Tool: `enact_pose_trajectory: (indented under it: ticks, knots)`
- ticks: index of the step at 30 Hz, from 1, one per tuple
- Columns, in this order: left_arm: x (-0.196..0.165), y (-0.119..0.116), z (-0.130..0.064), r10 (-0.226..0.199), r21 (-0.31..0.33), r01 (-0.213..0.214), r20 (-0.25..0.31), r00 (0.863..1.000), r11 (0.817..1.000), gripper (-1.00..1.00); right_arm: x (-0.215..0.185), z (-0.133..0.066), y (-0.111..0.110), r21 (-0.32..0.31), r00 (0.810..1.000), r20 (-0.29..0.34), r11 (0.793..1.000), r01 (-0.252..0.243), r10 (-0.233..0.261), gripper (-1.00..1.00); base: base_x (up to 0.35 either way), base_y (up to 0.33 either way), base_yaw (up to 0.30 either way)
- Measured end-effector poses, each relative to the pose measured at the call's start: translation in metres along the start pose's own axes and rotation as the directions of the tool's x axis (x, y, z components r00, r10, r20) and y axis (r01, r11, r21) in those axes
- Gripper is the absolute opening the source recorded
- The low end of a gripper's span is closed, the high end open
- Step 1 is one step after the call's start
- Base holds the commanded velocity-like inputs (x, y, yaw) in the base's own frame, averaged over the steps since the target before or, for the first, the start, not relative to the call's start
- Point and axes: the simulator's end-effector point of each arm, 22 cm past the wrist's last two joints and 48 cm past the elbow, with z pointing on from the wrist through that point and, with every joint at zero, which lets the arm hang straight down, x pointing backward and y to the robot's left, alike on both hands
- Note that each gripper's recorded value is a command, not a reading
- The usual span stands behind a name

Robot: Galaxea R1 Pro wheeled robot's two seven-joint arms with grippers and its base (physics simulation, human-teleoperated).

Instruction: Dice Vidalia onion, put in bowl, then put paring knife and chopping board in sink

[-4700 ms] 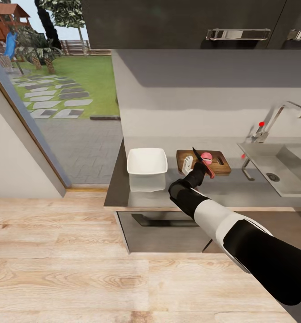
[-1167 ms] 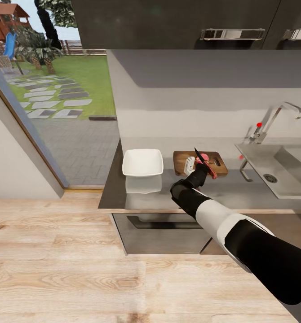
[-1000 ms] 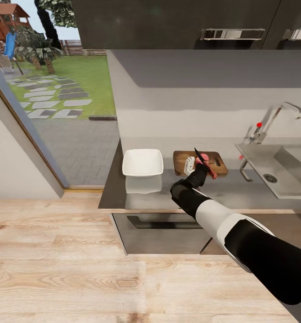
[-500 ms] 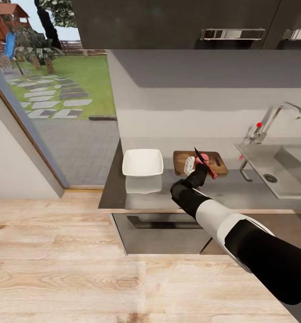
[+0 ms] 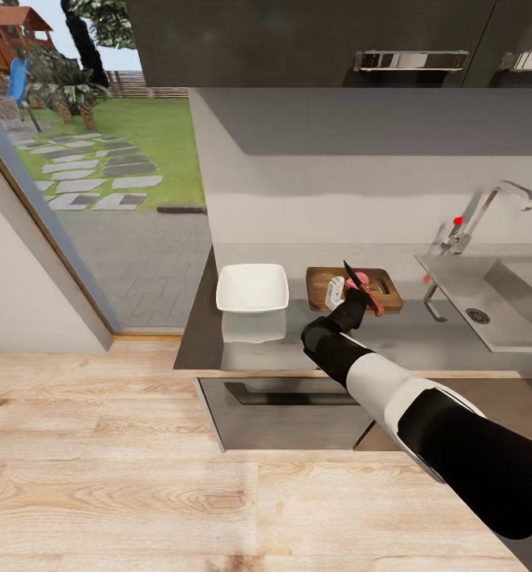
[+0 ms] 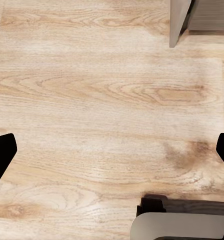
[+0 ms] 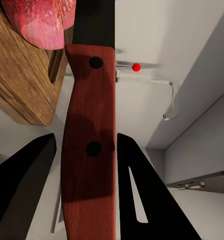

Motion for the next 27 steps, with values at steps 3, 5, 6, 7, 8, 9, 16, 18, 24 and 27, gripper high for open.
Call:
enact_pose_trajectory:
  ticks: [3,5,6,7,8,9,16,18,24,27]
  knots:
    - [0.000,0.000,0.000,0.000,0.000,0.000,0.000,1.000,1.000,1.00,0.000,-0.001,0.000,-0.002,1.000,0.000,1.000,-0.001,0.001,-1.00,0.000,0.000,0.000]
    - [0.000,0.000,0.000,0.000,0.000,0.000,0.001,1.000,1.000,1.00,-0.001,-0.001,0.000,-0.002,1.000,0.001,1.000,-0.001,0.001,-1.00,0.000,0.000,0.000]
    - [0.000,0.000,0.000,0.000,0.000,0.000,0.000,1.000,1.000,1.00,-0.001,-0.001,0.001,-0.003,1.000,0.001,1.000,-0.002,0.002,-1.00,0.000,0.000,0.000]
    - [0.000,0.000,0.000,0.001,0.000,-0.001,0.000,1.000,1.000,1.00,-0.001,-0.001,0.001,-0.005,1.000,0.001,1.000,-0.002,0.002,-1.00,0.000,0.000,0.000]
    - [0.001,0.000,0.000,0.001,0.000,-0.001,-0.001,1.000,1.000,1.00,-0.002,-0.001,0.002,-0.005,1.000,0.002,1.000,-0.001,0.001,-1.00,0.000,0.000,0.000]
    - [0.001,0.000,0.000,0.001,0.000,-0.001,-0.002,1.000,1.000,1.00,-0.002,-0.001,0.003,-0.006,1.000,0.002,1.000,-0.001,0.001,-1.00,0.000,0.000,0.000]
    - [0.005,0.000,0.000,0.002,0.000,-0.002,-0.012,1.000,1.000,1.00,-0.002,0.000,0.010,-0.014,1.000,0.001,1.000,0.007,-0.007,-1.00,0.000,0.000,0.000]
    - [0.005,0.000,0.000,0.002,0.000,-0.002,-0.012,1.000,1.000,1.00,-0.001,0.000,0.011,-0.015,1.000,-0.001,1.000,0.009,-0.009,-1.00,0.000,0.000,0.000]
    - [0.005,0.000,0.000,0.002,0.001,-0.002,-0.012,1.000,1.000,1.00,0.000,0.002,0.011,-0.012,1.000,-0.003,1.000,0.010,-0.010,-1.00,0.000,0.000,0.000]
    - [0.005,0.000,-0.001,0.002,0.001,-0.002,-0.012,1.000,1.000,1.00,0.000,0.002,0.010,-0.010,1.000,-0.003,1.000,0.011,-0.011,-1.00,0.000,0.000,0.000]
